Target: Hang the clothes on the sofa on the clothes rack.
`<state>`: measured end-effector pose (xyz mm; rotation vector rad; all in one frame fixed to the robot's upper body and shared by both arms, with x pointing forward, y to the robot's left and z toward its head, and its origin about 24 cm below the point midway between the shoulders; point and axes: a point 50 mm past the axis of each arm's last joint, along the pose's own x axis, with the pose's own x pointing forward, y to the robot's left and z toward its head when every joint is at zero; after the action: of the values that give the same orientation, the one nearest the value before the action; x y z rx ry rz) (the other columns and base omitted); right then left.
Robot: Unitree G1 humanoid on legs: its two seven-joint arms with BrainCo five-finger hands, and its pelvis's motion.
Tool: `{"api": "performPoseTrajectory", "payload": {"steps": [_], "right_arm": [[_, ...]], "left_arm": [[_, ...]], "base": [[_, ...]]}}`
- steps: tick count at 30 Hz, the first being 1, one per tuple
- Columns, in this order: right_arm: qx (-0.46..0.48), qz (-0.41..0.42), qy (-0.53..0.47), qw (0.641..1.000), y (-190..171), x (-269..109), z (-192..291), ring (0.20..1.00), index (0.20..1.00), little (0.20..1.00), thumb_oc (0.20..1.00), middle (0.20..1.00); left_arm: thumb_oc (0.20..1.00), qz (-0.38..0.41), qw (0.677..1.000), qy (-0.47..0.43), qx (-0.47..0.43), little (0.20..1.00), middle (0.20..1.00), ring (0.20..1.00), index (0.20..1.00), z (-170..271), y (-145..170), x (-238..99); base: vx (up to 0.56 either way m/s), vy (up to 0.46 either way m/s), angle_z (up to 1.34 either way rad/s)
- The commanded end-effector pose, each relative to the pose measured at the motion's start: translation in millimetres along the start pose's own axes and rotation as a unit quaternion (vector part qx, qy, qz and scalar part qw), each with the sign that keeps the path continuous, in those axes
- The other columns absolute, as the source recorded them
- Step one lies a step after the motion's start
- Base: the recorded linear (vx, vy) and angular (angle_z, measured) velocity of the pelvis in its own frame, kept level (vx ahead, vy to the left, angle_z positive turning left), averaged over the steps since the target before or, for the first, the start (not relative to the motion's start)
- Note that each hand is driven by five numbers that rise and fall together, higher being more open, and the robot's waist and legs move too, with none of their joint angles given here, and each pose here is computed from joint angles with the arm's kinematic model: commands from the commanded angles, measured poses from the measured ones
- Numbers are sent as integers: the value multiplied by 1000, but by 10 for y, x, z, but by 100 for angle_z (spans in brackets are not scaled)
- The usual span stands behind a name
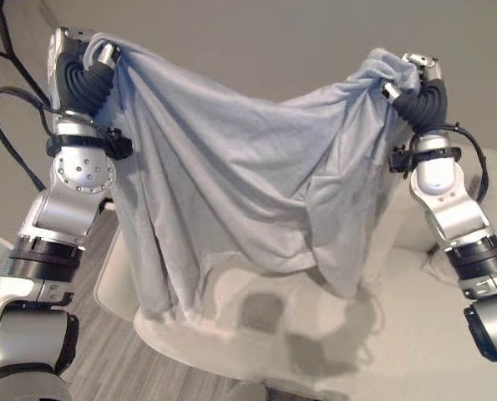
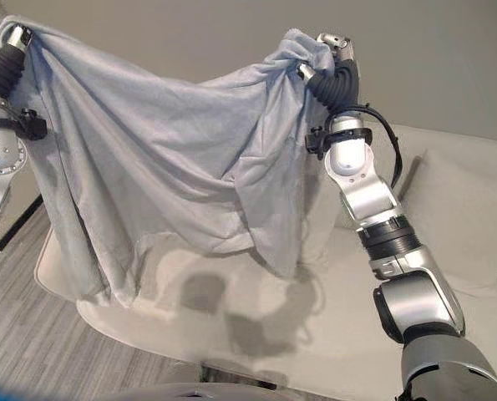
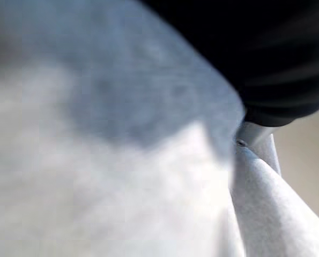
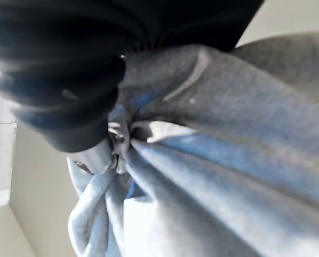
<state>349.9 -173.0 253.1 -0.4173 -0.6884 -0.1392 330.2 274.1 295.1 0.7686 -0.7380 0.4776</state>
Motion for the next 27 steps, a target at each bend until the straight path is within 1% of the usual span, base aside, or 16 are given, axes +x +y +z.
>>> {"api": "performPoseTrajectory", "payload": {"steps": [1, 4, 6, 7, 8, 10, 12, 15, 20, 27], "right_arm": [[14, -24, -55, 998, -124, 22, 181, 200, 200, 200, 200, 200], [6, -26, -43, 999, -156, -61, 103, 200, 200, 200, 200, 200], [-9, -30, -21, 999, -167, -232, -31, 200, 200, 200, 200, 200], [-10, -29, -17, 999, -132, -254, -46, 200, 200, 200, 200, 200], [12, -31, -5, 999, -15, -302, -77, 200, 200, 200, 200, 200], [19, -34, 1, 999, -15, -337, -93, 200, 200, 200, 200, 200], [20, -45, 12, 999, -74, -412, -148, 200, 200, 200, 200, 200], [11, -39, 8, 999, -90, -417, -141, 200, 200, 200, 200, 200], [-7, -35, 13, 999, -155, -507, -184, 200, 200, 200, 200, 200], [-12, -24, 31, 999, -131, -565, -262, 200, 200, 200, 200, 200]], "left_arm": [[200, 30, 997, -46, -46, 200, 200, 200, 200, 219, -12, 66], [200, 13, 996, -57, -62, 200, 200, 200, 200, 279, -99, 27], [200, -16, 994, -70, -84, 200, 200, 200, 200, 368, -292, -88], [200, -14, 994, -73, -80, 200, 200, 200, 200, 379, -288, -80], [200, -16, 993, -86, -79, 200, 200, 200, 200, 443, -306, -79], [200, -17, 992, -94, -76, 200, 200, 200, 200, 482, -295, -69], [200, -41, 989, -118, -76, 200, 200, 200, 200, 594, -365, -81], [200, -48, 989, -113, -85, 200, 200, 200, 200, 628, -426, -53], [200, -78, 986, -101, -110, 200, 200, 200, 200, 667, -642, -128], [200, -86, 987, -88, -106, 200, 200, 200, 200, 594, -651, -207]], "base": [[33, 663, -20], [26, 536, -15], [-103, 937, 33], [-240, 942, 12], [-262, 645, -28], [-240, 494, -60], [-203, 539, -5], [-83, 279, 32], [-13, 191, 1], [21, -5, -9]]}}
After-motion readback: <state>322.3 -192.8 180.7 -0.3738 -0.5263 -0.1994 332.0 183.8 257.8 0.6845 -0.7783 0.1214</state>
